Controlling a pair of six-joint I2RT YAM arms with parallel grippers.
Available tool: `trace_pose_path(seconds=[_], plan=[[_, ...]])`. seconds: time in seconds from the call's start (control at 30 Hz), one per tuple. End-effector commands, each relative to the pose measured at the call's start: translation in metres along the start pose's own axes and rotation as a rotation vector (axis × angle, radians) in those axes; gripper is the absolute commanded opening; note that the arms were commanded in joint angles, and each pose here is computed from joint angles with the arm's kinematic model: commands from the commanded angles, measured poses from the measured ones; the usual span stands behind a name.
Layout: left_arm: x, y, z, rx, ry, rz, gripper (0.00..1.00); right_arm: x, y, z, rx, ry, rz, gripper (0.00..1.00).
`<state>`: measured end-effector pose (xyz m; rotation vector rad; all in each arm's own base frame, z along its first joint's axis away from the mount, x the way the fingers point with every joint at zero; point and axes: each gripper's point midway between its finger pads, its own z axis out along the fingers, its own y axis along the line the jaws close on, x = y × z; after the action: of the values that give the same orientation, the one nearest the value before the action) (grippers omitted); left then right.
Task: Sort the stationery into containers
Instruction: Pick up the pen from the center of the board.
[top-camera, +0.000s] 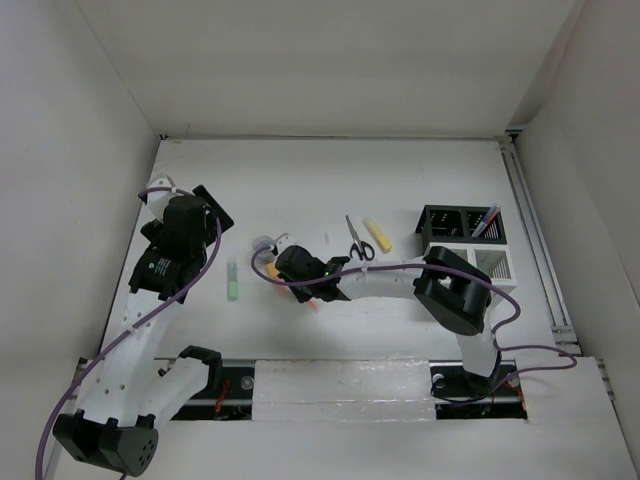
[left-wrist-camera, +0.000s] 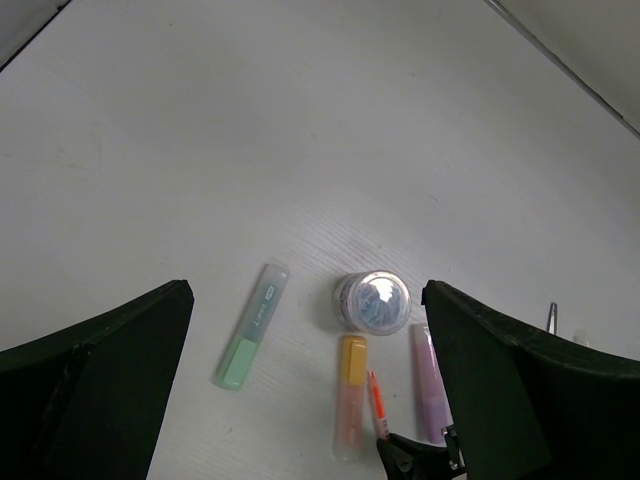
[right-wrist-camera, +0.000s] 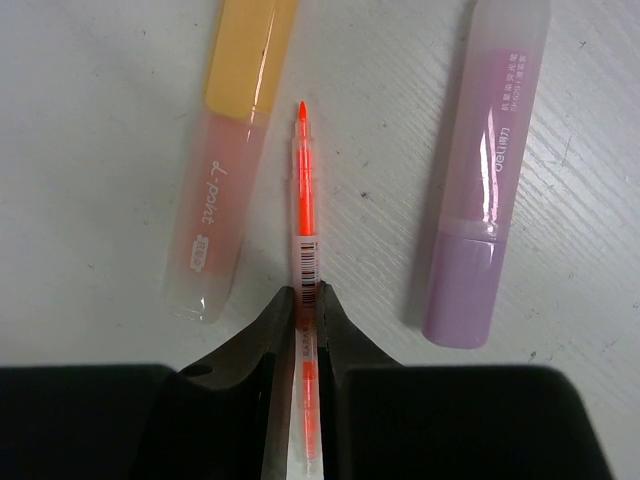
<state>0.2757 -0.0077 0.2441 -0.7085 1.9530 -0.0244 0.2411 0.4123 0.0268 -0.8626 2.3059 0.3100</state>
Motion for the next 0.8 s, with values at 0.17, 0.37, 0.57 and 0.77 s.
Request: trace_pose_path(seconds=[0.17,0.37,0.57,0.77], plan=[[-0.009,-0.004,-0.002,0.024,-0.037,-0.005,0.99,-0.011,-0.004,-0.01,0.041,-0.033,0.049,0.0],[-0.009,-0.008,-0.002,0.047,-0.032,0.0,0.99,-0.051,-0.02,-0.058,0.098,-0.144,0.108,0.0],[-0.01,-0.039,-0.003,0.16,0.025,0.002,0.99,-0.058,-0.061,-0.111,0.217,-0.222,0.157,0.0],[0.015,-0.11,0.015,0.277,0.206,0.022,0.99,-0.05,-0.142,-0.157,0.389,-0.286,0.352,0.0]])
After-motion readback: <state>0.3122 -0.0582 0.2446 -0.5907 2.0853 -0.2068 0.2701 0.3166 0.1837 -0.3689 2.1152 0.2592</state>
